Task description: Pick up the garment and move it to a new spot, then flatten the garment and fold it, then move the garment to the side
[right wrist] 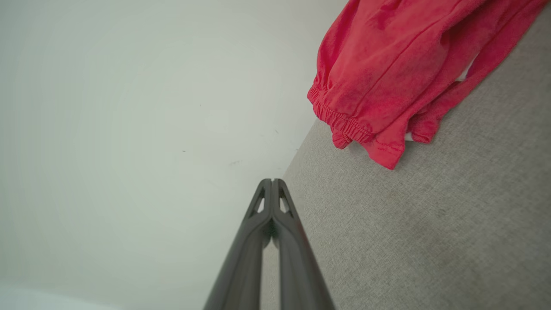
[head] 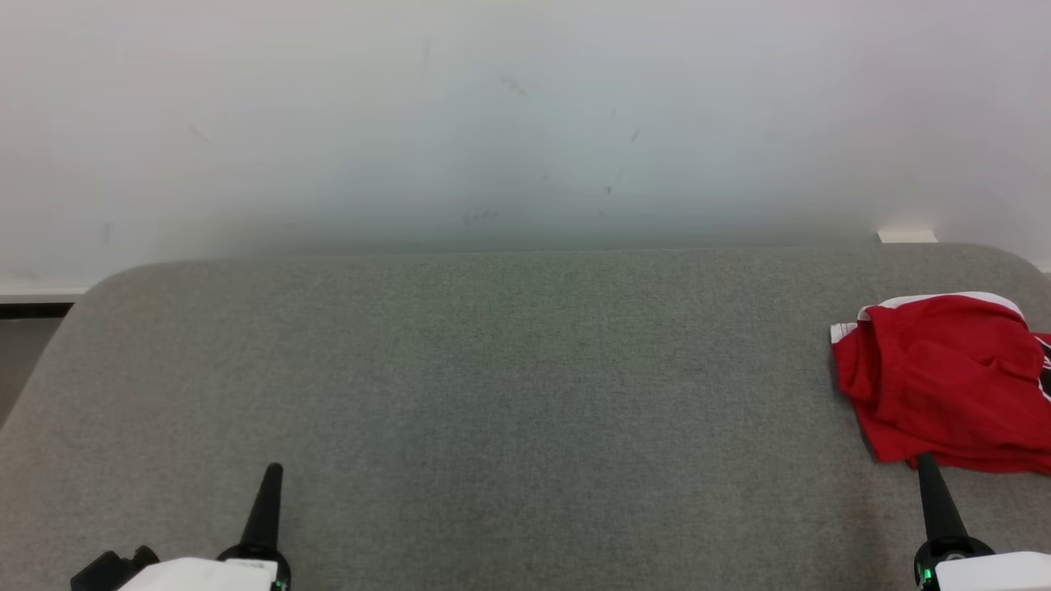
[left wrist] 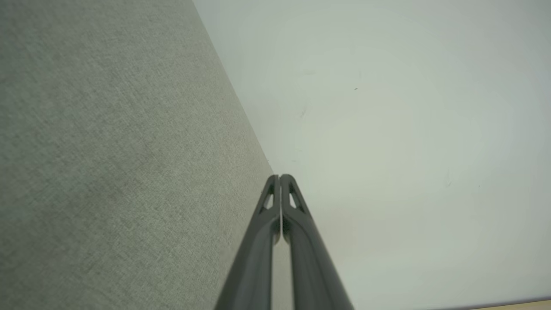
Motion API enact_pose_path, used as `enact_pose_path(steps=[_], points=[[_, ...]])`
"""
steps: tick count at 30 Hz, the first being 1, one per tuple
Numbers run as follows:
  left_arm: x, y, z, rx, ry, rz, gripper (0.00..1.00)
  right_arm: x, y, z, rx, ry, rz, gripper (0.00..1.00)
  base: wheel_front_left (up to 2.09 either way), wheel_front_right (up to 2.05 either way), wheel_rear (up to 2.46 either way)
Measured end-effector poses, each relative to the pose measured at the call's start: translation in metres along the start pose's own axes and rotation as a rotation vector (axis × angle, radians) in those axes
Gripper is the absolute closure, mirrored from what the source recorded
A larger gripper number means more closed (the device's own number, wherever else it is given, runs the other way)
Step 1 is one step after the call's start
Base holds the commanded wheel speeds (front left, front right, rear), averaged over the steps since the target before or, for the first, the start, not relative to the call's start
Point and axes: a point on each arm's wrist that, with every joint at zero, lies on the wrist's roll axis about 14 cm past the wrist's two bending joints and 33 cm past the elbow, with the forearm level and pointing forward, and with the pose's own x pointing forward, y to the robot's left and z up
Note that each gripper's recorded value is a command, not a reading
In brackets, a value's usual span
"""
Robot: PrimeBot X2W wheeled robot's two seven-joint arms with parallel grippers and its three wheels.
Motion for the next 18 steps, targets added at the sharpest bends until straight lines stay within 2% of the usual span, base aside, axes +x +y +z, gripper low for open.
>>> enact_pose_path(steps=[18], points=[[0.0024, -0.0047, 0.0081, -0.159, -0.009, -0.022, 1.00, 0.0058, 0.0027, 0.0015, 0.137, 0.010, 0.009, 1.00, 0.00, 0.00, 0.00]])
